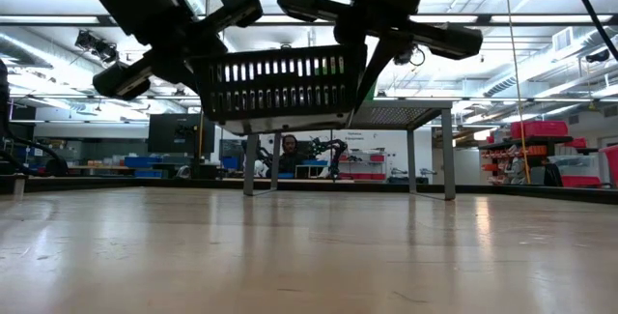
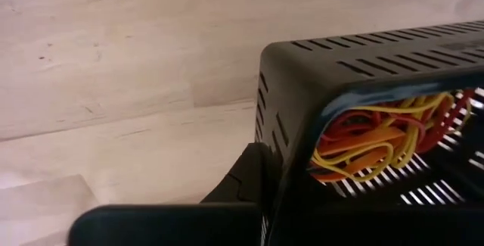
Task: Pick & Place Office Desk Supplies
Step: Put the black bin on the shelf
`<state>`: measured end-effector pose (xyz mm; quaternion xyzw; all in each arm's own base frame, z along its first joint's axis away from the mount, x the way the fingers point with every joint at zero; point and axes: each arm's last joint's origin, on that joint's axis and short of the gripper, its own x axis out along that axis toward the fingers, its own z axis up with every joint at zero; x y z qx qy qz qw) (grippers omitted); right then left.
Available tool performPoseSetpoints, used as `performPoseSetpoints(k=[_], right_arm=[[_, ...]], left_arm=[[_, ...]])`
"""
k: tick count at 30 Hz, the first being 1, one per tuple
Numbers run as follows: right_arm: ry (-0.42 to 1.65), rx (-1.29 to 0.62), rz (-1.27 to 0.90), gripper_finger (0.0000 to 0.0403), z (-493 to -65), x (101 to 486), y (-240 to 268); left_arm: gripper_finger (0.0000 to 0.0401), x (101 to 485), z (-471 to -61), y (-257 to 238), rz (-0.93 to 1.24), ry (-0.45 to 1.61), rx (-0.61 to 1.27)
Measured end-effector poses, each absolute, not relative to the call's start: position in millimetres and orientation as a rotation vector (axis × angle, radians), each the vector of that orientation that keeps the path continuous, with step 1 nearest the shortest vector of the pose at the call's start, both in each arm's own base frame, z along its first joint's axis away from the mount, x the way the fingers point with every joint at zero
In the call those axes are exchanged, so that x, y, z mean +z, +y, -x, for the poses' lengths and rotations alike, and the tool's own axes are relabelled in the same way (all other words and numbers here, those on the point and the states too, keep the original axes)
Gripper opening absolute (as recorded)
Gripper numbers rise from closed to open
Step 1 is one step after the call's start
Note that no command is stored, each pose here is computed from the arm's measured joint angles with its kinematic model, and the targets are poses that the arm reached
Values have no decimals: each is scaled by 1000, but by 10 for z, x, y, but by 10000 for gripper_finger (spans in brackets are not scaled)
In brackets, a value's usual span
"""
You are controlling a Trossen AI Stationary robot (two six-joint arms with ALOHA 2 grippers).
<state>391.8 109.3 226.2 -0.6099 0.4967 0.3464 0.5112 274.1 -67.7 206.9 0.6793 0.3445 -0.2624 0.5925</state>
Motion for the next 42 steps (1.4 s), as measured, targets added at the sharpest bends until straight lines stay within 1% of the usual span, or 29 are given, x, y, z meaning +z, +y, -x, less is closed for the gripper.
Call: performPoseSetpoints(k=[4,7,11,17,20,23,29,31,36,40,42], right_arm=[[1200,813,1454,5,-3919,2263,1096],[1199,797,1436,27,-3920,2265,1107],[1201,755,1388,82,-3922,2266,1130],[1265,648,1298,189,-3877,2263,1171],[1324,602,1252,222,-3818,2259,1203],[1362,553,1201,231,-3771,2258,1245],[1367,504,1157,227,-3702,2261,1401],[1357,492,1192,227,-3680,2264,1462],[1307,434,1392,229,-3687,2309,1514],[1246,395,1463,229,-3727,2394,1487],[1236,408,1487,228,-3724,2430,1471]], left_arm=[[5,2073,-2736,-692,-1601,821,-575],[5,2072,-2729,-712,-1582,825,-562],[4,2074,-2725,-727,-1562,829,-545],[3,2072,-2717,-730,-1528,841,-529],[3,2070,-2709,-725,-1503,858,-514],[3,2077,-2710,-725,-1479,863,-500],[3,2077,-2705,-734,-1407,877,-462],[3,2074,-2695,-755,-1405,876,-468],[3,2059,-2660,-806,-1394,875,-507],[3,2023,-2633,-810,-1348,901,-539],[3,1975,-2621,-810,-1342,934,-564]])
